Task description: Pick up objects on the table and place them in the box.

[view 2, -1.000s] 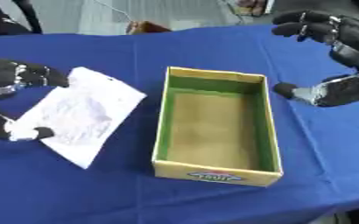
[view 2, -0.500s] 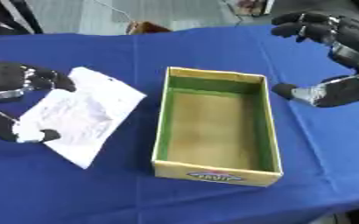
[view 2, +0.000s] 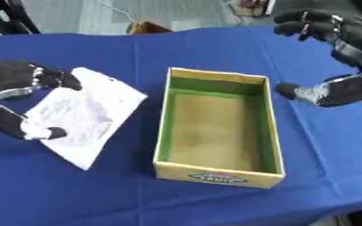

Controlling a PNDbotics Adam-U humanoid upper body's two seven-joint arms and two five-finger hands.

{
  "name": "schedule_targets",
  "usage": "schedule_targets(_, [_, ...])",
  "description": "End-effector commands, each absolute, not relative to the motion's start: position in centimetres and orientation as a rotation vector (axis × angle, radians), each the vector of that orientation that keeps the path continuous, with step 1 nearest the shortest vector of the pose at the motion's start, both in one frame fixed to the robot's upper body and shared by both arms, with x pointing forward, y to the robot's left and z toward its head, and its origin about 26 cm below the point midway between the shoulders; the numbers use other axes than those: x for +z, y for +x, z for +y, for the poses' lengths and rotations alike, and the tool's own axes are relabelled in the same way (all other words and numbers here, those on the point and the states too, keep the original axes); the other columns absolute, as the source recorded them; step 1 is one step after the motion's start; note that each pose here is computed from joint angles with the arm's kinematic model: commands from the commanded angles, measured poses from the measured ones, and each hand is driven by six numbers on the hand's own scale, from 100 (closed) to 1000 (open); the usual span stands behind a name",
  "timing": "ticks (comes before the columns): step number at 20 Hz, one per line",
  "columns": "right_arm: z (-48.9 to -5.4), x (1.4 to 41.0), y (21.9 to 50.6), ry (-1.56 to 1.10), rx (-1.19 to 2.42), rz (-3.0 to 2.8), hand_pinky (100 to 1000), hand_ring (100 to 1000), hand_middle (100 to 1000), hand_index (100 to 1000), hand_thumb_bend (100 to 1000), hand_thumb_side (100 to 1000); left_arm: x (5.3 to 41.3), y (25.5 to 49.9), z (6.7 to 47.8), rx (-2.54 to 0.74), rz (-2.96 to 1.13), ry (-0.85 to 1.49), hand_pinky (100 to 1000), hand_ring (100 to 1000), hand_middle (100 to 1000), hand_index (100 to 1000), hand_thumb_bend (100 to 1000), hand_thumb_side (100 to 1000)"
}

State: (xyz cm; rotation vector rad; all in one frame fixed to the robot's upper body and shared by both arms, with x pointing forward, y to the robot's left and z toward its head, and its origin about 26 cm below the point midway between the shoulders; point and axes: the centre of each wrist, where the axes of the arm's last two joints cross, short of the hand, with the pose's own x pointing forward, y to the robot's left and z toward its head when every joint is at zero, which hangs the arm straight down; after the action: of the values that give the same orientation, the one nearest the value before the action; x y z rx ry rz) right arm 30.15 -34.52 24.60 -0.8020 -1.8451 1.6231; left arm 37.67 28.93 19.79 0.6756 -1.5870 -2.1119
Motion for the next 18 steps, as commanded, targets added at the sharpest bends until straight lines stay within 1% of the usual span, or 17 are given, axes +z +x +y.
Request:
schedule_targets(1, [-34.4, 25.6, 30.1, -0.824, 1.636, -1.860, 702, 798, 921, 917, 488, 686, 20.6, 38.0, 28.9, -2.152, -1.576, 0.703, 637, 756, 860, 933, 505, 737])
schedule_targets(18, [-34.3, 25.7, 30.2, -0.815, 1.640, -1.867, 701, 798, 921, 917, 495, 685, 18.6, 39.3, 29.5, -2.160, -1.496, 0.710, 647, 767, 859, 931, 511, 766])
